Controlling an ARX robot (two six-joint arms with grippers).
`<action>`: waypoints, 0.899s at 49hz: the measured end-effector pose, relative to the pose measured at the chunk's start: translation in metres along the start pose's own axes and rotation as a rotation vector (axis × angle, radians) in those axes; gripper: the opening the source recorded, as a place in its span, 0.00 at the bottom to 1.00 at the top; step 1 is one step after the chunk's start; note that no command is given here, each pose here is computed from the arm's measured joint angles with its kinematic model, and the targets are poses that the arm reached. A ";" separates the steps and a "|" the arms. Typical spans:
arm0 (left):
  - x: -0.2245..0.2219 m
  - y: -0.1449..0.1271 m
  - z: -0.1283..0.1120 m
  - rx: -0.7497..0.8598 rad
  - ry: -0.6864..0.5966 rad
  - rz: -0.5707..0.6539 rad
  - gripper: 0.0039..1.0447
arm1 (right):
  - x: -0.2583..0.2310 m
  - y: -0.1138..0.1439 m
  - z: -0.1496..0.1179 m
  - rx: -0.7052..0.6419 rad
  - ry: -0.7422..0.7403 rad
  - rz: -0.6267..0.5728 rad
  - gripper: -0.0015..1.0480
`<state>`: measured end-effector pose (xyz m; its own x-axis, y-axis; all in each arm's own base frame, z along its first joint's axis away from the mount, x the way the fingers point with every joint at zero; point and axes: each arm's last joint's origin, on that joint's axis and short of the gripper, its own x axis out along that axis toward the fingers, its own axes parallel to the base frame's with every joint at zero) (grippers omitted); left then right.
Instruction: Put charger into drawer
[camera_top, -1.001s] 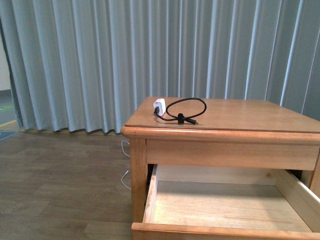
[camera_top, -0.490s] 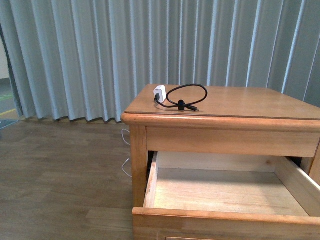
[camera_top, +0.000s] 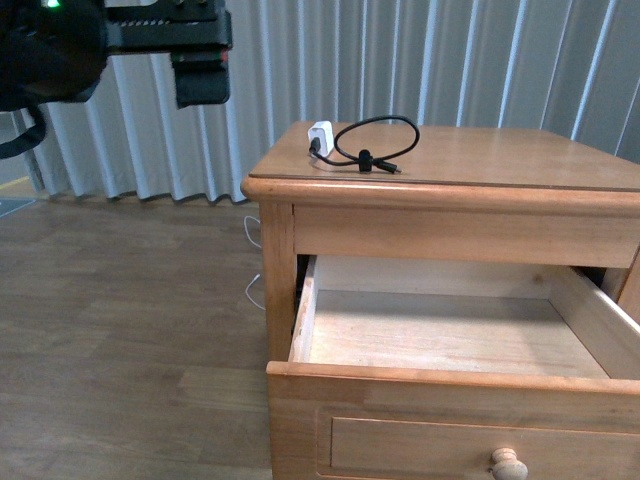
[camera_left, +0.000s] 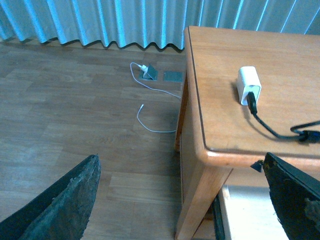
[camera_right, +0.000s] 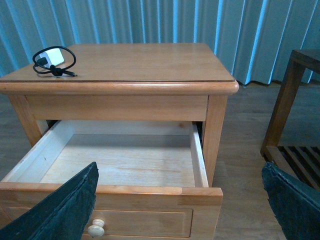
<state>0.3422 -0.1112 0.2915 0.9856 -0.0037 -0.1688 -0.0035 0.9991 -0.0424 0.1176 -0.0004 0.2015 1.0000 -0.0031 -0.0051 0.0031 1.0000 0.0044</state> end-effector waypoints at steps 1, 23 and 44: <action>0.008 -0.004 0.002 -0.007 0.001 0.003 0.95 | 0.000 0.000 0.000 0.000 0.000 0.000 0.92; 0.116 -0.062 0.013 -0.065 0.062 0.021 0.95 | 0.000 0.000 0.000 0.000 0.000 0.000 0.92; 0.175 -0.109 0.005 -0.048 0.106 0.015 0.95 | 0.000 0.000 0.000 0.000 0.000 0.000 0.92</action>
<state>0.5157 -0.2208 0.2711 0.9620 0.0042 -0.2731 -0.0287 0.9959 -0.0858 0.1176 -0.0004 0.2015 1.0000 -0.0031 -0.0051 0.0031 1.0000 0.0044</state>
